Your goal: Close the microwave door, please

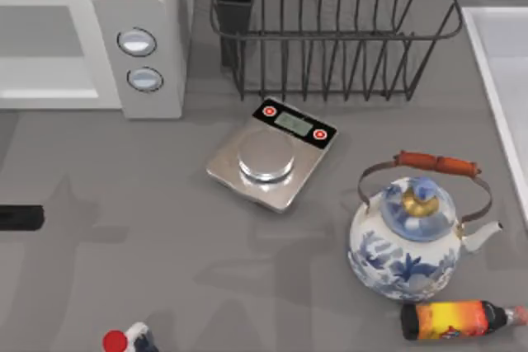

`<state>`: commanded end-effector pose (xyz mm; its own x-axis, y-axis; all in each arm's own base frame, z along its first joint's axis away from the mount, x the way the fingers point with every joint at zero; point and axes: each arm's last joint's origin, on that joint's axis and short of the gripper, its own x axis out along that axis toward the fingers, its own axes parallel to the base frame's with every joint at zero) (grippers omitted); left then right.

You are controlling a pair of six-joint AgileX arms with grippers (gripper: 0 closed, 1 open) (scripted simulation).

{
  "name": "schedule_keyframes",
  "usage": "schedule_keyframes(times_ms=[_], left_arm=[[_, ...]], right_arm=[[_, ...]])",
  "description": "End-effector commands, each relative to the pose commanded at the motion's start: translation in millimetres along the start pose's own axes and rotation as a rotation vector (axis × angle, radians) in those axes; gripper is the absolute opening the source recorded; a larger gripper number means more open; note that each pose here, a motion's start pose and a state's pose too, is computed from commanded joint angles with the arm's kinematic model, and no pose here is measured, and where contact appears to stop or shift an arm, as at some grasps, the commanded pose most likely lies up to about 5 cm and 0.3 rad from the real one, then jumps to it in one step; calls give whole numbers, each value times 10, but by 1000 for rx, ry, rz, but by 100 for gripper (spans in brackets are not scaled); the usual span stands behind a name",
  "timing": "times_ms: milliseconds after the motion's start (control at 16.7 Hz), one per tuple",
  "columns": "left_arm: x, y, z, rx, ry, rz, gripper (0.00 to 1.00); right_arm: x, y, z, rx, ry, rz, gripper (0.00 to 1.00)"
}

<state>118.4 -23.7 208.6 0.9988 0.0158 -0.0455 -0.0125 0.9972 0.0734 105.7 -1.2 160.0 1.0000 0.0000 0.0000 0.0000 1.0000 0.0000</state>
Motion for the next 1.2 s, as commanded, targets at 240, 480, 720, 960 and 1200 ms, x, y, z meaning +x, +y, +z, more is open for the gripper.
schedule_keyframes(times_ms=[240, 480, 720, 960, 1200], left_arm=[[247, 251, 354, 185, 161, 53, 0], [673, 866, 633, 301, 430, 96, 0], [949, 1858, 624, 240, 666, 79, 0], [908, 2788, 367, 77, 760, 17, 0], [816, 3267, 175, -35, 749, -43, 0]], right_arm=[[0, 0, 0, 0, 0, 0, 100], [0, 0, 0, 0, 0, 0, 100], [0, 0, 0, 0, 0, 0, 100], [0, 0, 0, 0, 0, 0, 100], [0, 0, 0, 0, 0, 0, 100]])
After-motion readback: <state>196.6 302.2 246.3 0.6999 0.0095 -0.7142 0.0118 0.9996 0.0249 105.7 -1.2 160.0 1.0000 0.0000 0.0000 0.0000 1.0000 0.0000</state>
